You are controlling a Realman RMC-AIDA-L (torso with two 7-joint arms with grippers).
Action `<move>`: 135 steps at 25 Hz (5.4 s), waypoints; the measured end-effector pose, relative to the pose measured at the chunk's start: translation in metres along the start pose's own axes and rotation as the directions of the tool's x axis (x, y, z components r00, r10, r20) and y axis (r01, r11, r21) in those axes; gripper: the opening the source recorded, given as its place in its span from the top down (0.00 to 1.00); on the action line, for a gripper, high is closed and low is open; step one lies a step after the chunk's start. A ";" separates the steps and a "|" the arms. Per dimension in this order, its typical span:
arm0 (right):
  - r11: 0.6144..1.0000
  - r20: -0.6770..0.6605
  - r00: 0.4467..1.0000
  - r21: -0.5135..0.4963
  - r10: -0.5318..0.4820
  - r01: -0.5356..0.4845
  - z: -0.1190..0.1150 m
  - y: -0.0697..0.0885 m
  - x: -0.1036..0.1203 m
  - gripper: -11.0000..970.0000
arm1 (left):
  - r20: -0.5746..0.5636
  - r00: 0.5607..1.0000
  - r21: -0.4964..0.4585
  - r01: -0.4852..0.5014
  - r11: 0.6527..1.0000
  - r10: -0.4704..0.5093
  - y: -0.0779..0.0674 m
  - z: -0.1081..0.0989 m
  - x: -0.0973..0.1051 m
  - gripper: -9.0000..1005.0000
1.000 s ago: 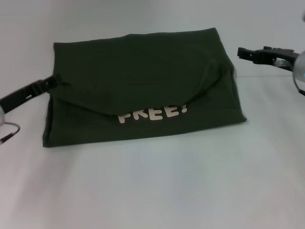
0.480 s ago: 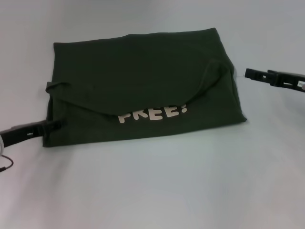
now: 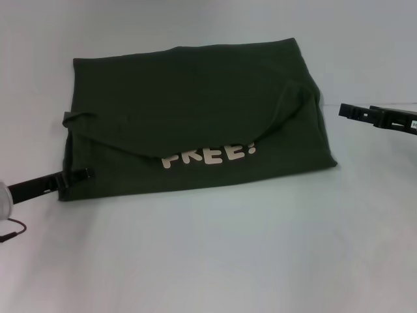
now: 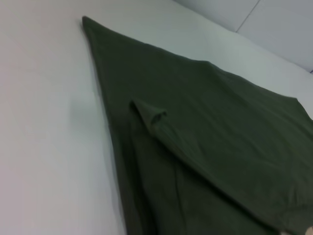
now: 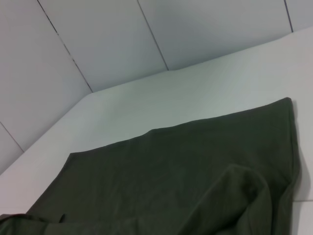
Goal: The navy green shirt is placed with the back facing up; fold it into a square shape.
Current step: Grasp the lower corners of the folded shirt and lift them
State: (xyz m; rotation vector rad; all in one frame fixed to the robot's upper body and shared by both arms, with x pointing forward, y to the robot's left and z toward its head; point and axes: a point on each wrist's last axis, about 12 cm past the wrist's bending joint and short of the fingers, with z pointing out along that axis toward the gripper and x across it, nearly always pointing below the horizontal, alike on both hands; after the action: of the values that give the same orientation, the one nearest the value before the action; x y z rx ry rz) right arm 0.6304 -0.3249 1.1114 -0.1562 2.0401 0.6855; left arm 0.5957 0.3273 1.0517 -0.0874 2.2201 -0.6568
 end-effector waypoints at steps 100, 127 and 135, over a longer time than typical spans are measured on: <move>0.958 -0.341 0.934 0.215 -0.107 0.189 0.084 0.046 0.026 0.18 | -0.046 0.998 -0.005 -0.033 0.999 0.033 -0.009 0.011 0.007 0.95; 0.975 -0.335 0.938 0.163 -0.090 0.152 0.057 0.037 0.026 0.94 | -0.063 0.998 0.069 -0.011 0.998 0.016 -0.011 0.001 0.003 0.95; 0.994 -0.363 0.930 0.058 -0.063 0.090 0.022 0.035 0.027 0.94 | -0.160 0.987 0.155 0.023 0.988 0.002 -0.006 -0.028 0.000 0.95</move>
State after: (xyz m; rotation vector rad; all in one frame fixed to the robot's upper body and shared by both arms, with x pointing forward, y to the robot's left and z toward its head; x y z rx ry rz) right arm 0.6195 -0.2797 1.0948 -0.3381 2.3938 0.5616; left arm 0.5744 0.3337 1.0697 0.0348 2.3126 -0.8682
